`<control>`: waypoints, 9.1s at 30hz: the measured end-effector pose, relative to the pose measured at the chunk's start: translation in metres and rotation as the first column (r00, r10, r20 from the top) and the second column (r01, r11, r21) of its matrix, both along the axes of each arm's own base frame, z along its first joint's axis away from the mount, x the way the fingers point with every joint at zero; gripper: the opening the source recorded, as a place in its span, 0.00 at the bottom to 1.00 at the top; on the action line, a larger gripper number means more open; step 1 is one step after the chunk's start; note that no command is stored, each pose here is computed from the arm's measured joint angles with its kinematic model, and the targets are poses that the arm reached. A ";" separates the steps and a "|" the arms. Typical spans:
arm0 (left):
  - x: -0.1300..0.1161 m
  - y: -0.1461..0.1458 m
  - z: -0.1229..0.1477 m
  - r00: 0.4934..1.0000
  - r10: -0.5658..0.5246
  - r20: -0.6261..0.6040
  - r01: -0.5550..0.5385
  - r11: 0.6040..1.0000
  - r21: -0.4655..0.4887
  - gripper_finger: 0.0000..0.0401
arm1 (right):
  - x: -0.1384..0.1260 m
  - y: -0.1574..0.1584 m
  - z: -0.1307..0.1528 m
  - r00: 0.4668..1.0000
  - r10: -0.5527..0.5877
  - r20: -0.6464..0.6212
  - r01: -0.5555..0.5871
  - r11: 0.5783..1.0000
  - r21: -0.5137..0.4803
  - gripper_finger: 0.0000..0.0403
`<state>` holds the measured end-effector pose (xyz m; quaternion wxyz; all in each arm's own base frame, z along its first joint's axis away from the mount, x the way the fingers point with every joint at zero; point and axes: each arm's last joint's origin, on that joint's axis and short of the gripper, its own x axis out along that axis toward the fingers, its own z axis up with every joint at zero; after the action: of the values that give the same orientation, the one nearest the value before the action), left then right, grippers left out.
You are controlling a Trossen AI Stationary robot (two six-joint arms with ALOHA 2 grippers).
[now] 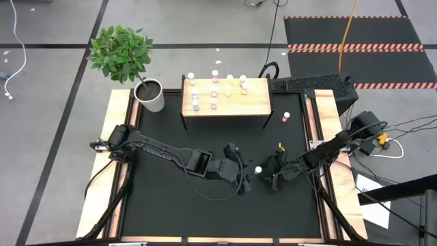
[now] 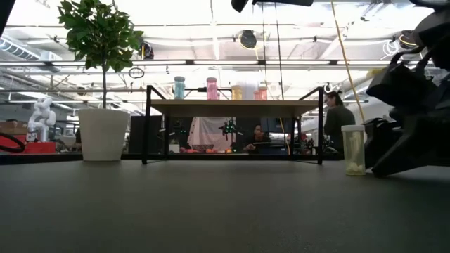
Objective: Pick and place medicine bottles onto shelf by color
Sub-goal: Put the yellow pill bottle on the shelf aligned with the other yellow pill bottles, then put the orange pill bottle on the shelf aligned with the other orange pill bottles
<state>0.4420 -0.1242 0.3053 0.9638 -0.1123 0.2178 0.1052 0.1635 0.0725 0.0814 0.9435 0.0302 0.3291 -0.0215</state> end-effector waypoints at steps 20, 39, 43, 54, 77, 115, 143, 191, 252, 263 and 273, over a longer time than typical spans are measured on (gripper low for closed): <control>0.000 0.002 0.000 1.000 -0.003 -0.003 0.004 1.000 0.015 0.69 | 0.013 0.001 -0.009 0.996 0.000 0.088 0.000 1.000 0.007 0.32; 0.021 0.015 -0.036 0.987 -0.125 -0.104 0.125 0.992 -0.003 0.69 | 0.045 0.019 0.081 0.978 0.162 0.134 -0.154 0.986 -0.065 0.26; 0.019 0.014 -0.031 0.974 -0.202 -0.098 0.203 0.979 -0.003 0.69 | 0.048 0.021 0.096 0.976 0.173 0.130 -0.165 0.984 -0.070 0.26; 0.018 0.016 -0.033 0.966 -0.224 -0.130 0.231 0.972 0.046 0.69 | 0.051 0.022 0.106 0.973 0.180 0.145 -0.174 0.983 -0.053 0.26; 0.021 0.031 -0.040 0.959 -0.226 -0.172 0.235 0.971 0.036 0.39 | 0.051 0.021 0.106 0.977 0.146 0.155 -0.139 0.989 -0.053 0.27; 0.008 0.095 0.008 0.997 -0.016 -0.077 0.023 0.995 0.098 0.33 | -0.017 -0.032 0.141 0.946 -0.305 0.111 0.307 0.952 0.000 0.68; -0.062 0.264 0.038 0.948 0.174 -0.266 -0.166 0.985 0.051 0.33 | -0.020 -0.060 0.139 0.821 -0.563 0.098 0.563 0.826 0.025 0.68; -0.030 0.288 0.017 0.848 0.029 -0.529 0.006 0.998 0.065 0.33 | -0.018 -0.074 0.138 0.777 -0.627 0.051 0.617 0.775 0.134 0.68; -0.097 0.301 0.139 0.948 0.172 -0.268 -0.130 0.977 0.166 0.68 | -0.065 -0.153 0.113 0.233 -0.946 -0.226 0.972 0.219 0.086 0.68; -0.094 0.308 0.140 0.975 0.086 -0.206 -0.056 0.987 0.150 0.68 | -0.060 -0.178 0.102 0.136 -0.954 -0.265 0.988 0.110 0.113 0.62; -0.099 0.303 0.132 0.950 0.067 -0.304 -0.037 0.994 0.104 0.68 | -0.056 -0.180 0.094 0.226 -0.920 -0.320 0.973 0.228 0.032 0.61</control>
<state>0.3435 0.1791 0.4374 0.9194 -0.0535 0.3565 0.1570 0.1070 -0.1080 0.1756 0.6757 0.3290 0.3496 -0.5595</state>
